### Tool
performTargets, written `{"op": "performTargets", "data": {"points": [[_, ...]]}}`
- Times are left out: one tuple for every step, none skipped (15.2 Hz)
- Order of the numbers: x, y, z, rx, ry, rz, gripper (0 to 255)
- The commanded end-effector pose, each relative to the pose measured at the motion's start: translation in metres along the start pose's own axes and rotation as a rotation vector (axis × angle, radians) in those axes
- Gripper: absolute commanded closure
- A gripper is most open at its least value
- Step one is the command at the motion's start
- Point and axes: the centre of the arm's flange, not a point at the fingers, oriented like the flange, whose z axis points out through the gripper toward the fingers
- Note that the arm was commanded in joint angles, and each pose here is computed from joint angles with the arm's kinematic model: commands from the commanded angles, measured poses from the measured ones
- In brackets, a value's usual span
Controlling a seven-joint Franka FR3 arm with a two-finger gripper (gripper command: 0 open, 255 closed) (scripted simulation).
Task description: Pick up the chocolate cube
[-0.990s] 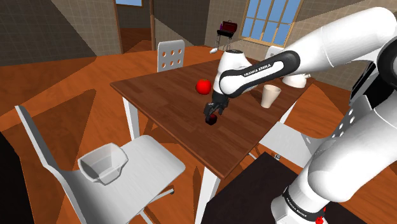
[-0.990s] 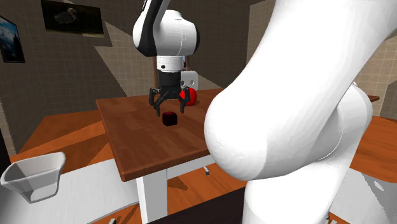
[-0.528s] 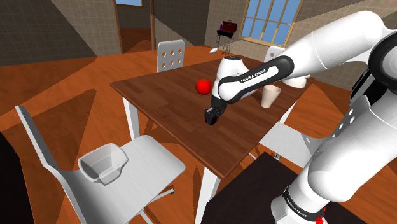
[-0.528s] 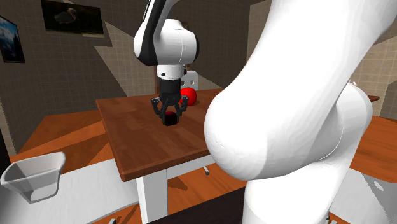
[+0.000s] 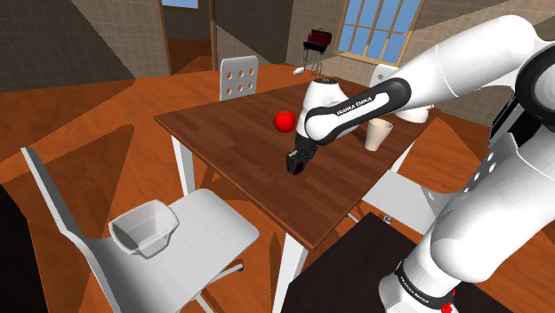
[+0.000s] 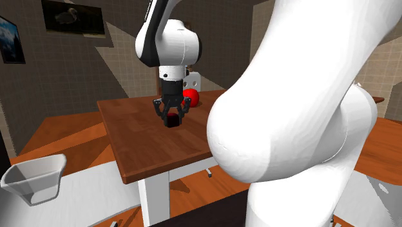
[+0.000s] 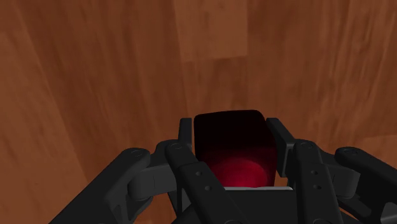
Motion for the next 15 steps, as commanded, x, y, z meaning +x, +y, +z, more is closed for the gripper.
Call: {"op": "performTargets", "data": {"points": [[0.001,0.0,-0.005,0.0,-0.001,0.0,255],[0.001,0.0,-0.01,0.0,-0.001,0.0,255],[0.002,0.0,-0.015,0.0,-0.001,0.0,255],[0.002,0.0,-0.021,0.0,-0.001,0.0,255],[0.003,0.0,-0.026,0.0,-0.001,0.0,255],[0.003,0.0,-0.031,0.0,-0.001,0.0,255],[0.004,0.0,-0.036,0.0,-0.001,0.0,255],[0.004,0.0,-0.042,0.0,-0.001,0.0,255],[0.005,0.0,-0.047,0.0,-0.001,0.0,255],[0.005,0.0,-0.052,0.0,-0.001,0.0,255],[0.006,0.0,-0.057,0.0,-0.001,0.0,255],[0.006,0.0,-0.063,0.0,-0.001,0.0,255],[0.007,0.0,-0.068,0.0,-0.001,0.0,255],[0.007,0.0,-0.073,0.0,-0.001,0.0,255],[0.008,0.0,-0.078,0.0,-0.001,0.0,255]]}}
